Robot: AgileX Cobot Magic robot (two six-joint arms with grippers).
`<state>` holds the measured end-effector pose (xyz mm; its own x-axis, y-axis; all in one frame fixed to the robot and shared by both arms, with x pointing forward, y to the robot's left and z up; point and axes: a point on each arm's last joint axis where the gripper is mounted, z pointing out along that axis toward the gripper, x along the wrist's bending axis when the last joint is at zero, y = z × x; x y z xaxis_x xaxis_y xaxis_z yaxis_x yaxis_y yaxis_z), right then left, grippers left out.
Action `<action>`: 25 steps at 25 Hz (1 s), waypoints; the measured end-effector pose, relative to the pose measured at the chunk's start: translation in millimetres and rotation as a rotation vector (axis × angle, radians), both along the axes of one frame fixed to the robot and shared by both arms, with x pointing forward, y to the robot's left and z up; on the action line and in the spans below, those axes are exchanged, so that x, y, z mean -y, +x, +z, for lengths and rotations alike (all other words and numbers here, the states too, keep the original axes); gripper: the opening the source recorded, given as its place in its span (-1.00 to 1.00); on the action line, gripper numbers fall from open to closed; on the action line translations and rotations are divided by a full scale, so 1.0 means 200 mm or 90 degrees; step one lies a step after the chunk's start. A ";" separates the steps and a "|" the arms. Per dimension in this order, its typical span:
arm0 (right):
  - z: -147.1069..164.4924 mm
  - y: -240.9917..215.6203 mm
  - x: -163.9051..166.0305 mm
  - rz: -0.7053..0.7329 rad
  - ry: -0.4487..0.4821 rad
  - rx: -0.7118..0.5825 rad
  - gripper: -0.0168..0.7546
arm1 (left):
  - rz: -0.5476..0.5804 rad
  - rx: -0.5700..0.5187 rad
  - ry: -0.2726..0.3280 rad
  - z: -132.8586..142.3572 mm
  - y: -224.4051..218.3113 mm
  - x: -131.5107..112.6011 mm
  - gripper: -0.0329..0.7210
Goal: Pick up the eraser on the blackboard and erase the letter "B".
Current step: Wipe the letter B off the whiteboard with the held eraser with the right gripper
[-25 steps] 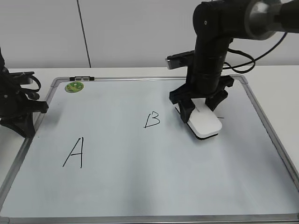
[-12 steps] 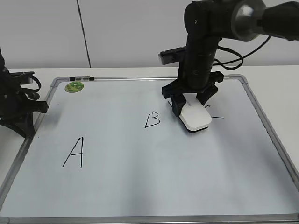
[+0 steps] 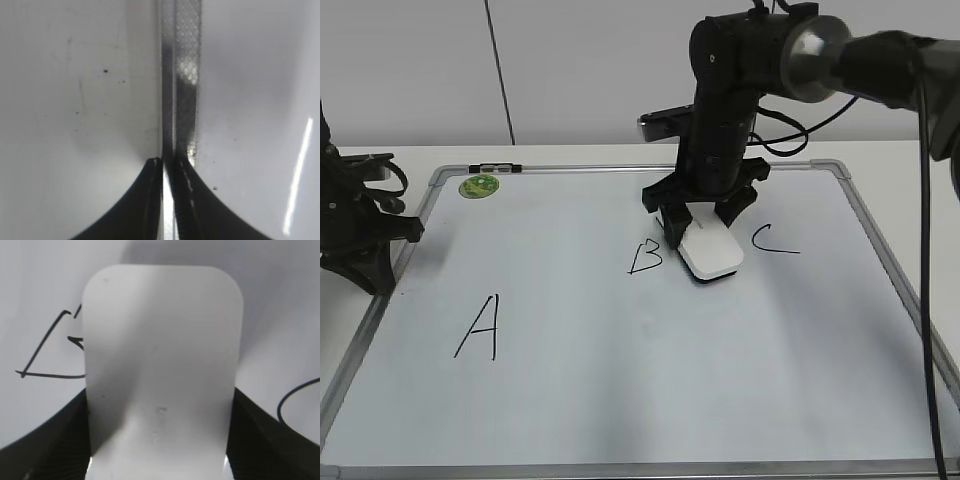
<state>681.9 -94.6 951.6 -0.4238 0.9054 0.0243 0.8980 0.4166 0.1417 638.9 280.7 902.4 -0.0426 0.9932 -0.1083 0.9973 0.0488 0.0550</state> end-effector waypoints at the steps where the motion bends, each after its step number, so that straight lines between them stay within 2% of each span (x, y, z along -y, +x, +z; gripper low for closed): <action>1: -0.01 0.00 -0.02 0.002 0.002 0.000 0.40 | 0.000 0.000 0.000 0.00 0.00 0.00 -0.70; 6: -0.08 0.00 -0.07 0.014 -0.001 -0.013 0.40 | 0.000 0.000 0.000 0.00 0.00 0.00 -0.70; 19: -0.10 0.00 -0.09 0.020 0.000 -0.021 0.40 | 0.000 0.000 0.000 0.00 0.00 0.00 -0.70; 25: -0.10 -0.03 -0.16 0.039 0.008 -0.025 0.40 | 0.000 0.000 0.000 0.00 0.00 0.00 -0.70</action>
